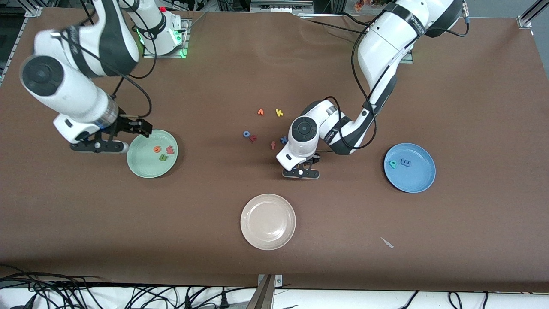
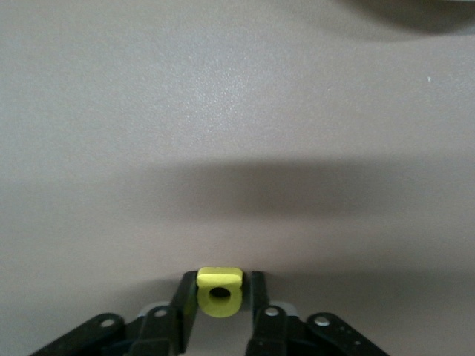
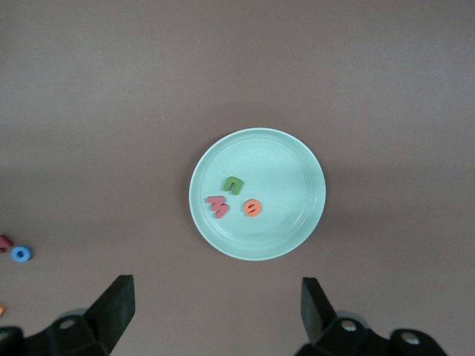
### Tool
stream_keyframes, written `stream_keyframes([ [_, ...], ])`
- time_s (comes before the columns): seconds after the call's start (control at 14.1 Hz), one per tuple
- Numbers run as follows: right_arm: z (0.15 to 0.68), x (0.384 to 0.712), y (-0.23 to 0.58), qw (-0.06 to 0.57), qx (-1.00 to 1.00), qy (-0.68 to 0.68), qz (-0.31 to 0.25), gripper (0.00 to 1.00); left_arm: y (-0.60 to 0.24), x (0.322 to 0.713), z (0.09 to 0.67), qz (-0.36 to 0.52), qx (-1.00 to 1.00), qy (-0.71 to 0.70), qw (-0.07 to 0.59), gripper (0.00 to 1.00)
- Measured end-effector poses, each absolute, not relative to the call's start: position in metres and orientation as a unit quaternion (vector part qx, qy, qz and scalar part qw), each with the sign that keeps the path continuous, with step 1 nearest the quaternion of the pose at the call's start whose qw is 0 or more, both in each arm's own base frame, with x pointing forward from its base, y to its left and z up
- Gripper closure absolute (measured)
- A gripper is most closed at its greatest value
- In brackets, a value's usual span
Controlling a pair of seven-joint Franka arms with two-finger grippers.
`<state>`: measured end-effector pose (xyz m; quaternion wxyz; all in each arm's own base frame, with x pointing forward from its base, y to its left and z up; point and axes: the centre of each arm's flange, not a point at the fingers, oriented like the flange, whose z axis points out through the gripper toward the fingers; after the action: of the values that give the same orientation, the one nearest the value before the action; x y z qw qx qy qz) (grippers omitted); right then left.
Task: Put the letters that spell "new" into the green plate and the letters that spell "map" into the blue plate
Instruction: 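Open the right gripper over green plate while the left gripper grasps yellow, then carry yellow letter to blue plate with the left gripper while the right gripper retracts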
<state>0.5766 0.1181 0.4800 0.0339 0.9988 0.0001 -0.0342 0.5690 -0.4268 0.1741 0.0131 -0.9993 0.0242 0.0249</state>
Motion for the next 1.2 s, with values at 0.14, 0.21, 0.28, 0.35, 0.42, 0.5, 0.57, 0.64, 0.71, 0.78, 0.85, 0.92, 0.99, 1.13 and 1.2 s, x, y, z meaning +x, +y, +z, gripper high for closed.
stream_keyframes([
  [0.14, 0.516, 0.572, 0.117, 0.030, 0.999, 0.001, -0.038, 0.00, -0.427, 0.569, 0.174, 0.025, -0.999, 0.024, 0.013, 0.71],
  [0.21, 0.527, 0.570, 0.116, 0.029, 0.999, 0.001, -0.038, 0.00, -0.427, 0.569, 0.174, 0.025, -0.999, 0.024, 0.013, 0.71],
  [0.28, 0.534, 0.570, 0.115, 0.028, 0.999, 0.000, -0.038, 0.00, -0.427, 0.569, 0.174, 0.025, -0.999, 0.024, 0.013, 0.72],
  [0.35, 0.537, 0.570, 0.114, 0.028, 0.999, -0.001, -0.038, 0.00, -0.427, 0.569, 0.174, 0.025, -0.999, 0.024, 0.013, 0.72],
  [0.42, 0.538, 0.571, 0.112, 0.029, 0.999, -0.002, -0.038, 0.00, -0.427, 0.569, 0.174, 0.025, -0.999, 0.025, 0.013, 0.72],
  [0.5, 0.538, 0.571, 0.110, 0.029, 0.999, -0.005, -0.037, 0.00, -0.426, 0.570, 0.174, 0.025, -0.999, 0.028, 0.013, 0.72],
  [0.57, 0.539, 0.572, 0.107, 0.029, 0.999, -0.007, -0.036, 0.00, -0.424, 0.571, 0.175, 0.025, -0.999, 0.031, 0.015, 0.72],
  [0.64, 0.543, 0.573, 0.105, 0.028, 0.999, -0.008, -0.032, 0.00, -0.421, 0.573, 0.175, 0.028, -0.999, 0.030, 0.019, 0.72],
  [0.71, 0.549, 0.574, 0.104, 0.027, 0.999, -0.008, -0.027, 0.00, -0.417, 0.575, 0.175, 0.033, -0.999, 0.030, 0.024, 0.72],
  [0.78, 0.554, 0.574, 0.105, 0.027, 0.999, -0.008, -0.025, 0.00, -0.412, 0.577, 0.175, 0.038, -0.998, 0.033, 0.029, 0.72],
  [0.85, 0.556, 0.575, 0.104, 0.026, 0.999, -0.009, -0.023, 0.00, -0.406, 0.581, 0.176, 0.043, -0.998, 0.039, 0.033, 0.72],
  [0.92, 0.556, 0.575, 0.101, 0.025, 0.999, -0.011, -0.025, 0.00, -0.398, 0.585, 0.177, 0.050, -0.997, 0.046, 0.039, 0.72],
  [0.99, 0.555, 0.577, 0.096, 0.023, 0.999, -0.015, -0.027, 0.00, -0.389, 0.590, 0.179, 0.059, -0.996, 0.053, 0.045, 0.72],
  [1.13, 0.553, 0.580, 0.080, 0.016, 0.999, -0.024, -0.031, 0.00, -0.370, 0.599, 0.186, 0.076, -0.993, 0.070, 0.051, 0.72],
  [1.2, 0.553, 0.581, 0.072, 0.012, 0.999, -0.029, -0.031, 0.00, -0.360, 0.604, 0.193, 0.084, -0.992, 0.080, 0.049, 0.72],
])
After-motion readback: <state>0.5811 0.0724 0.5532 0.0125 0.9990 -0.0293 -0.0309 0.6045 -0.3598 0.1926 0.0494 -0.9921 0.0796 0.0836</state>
